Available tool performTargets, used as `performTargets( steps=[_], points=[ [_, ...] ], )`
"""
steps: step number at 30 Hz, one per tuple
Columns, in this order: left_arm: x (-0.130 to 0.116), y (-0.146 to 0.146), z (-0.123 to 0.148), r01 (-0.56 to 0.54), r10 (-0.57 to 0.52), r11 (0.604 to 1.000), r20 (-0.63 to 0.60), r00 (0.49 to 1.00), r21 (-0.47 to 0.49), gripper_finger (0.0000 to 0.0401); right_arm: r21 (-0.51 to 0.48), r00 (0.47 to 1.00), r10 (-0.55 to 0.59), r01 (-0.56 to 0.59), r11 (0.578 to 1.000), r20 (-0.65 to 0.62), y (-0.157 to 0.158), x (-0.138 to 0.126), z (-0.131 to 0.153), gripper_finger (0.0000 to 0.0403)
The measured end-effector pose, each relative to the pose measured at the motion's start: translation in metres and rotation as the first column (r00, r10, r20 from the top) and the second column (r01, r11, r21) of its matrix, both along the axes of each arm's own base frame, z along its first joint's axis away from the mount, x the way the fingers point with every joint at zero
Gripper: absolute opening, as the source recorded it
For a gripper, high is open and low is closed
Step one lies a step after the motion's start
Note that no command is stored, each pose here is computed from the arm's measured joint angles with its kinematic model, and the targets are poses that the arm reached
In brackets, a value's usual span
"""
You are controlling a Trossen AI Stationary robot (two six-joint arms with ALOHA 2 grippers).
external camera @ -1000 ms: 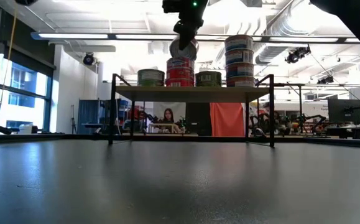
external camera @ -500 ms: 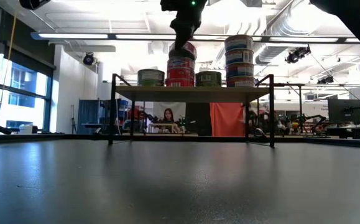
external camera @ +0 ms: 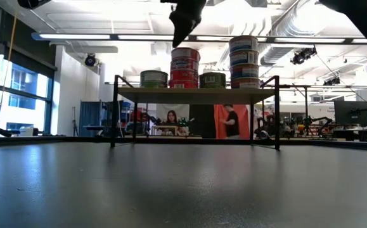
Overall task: Stack canned seafood by type on shelf
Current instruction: Return to Home Position
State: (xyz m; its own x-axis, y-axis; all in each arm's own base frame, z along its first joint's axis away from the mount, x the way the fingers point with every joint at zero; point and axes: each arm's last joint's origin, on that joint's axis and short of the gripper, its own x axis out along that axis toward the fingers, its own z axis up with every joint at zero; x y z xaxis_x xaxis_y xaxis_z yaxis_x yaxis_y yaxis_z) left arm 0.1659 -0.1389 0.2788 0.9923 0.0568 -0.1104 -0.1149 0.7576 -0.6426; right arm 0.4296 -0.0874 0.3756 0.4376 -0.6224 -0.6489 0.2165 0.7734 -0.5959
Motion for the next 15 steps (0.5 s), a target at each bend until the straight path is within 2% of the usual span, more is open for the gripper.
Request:
performTargets(
  steps=[4, 6, 11, 15],
  points=[
    [0.003, 0.004, 0.0, -0.03, 0.03, 1.0, 0.002, 1.0, -0.005, 0.0, -0.086, 1.0, 0.028, -0.029, 0.996, -0.015, 0.017, -0.003, 0.01, 0.0171],
    [0.007, 0.008, 0.001, -0.048, 0.048, 0.999, 0.006, 0.999, 0.004, 0.0, -0.085, 1.0, 0.025, -0.023, 0.996, 0.018, 0.025, -0.008, 0.019, 0.0171],
    [0.021, 0.021, 0.012, 0.074, -0.083, 0.991, 0.085, 0.993, 0.112, 0.0, 0.016, 0.992, -0.03, 0.028, 0.999, 0.122, 0.04, -0.026, 0.036, 0.0172],
    [0.034, 0.039, 0.018, 0.089, -0.111, 0.981, 0.127, 0.986, 0.172, 0.0, 0.147, 0.973, -0.091, 0.06, 0.987, 0.214, 0.053, -0.048, 0.055, 0.0172]
  ],
)
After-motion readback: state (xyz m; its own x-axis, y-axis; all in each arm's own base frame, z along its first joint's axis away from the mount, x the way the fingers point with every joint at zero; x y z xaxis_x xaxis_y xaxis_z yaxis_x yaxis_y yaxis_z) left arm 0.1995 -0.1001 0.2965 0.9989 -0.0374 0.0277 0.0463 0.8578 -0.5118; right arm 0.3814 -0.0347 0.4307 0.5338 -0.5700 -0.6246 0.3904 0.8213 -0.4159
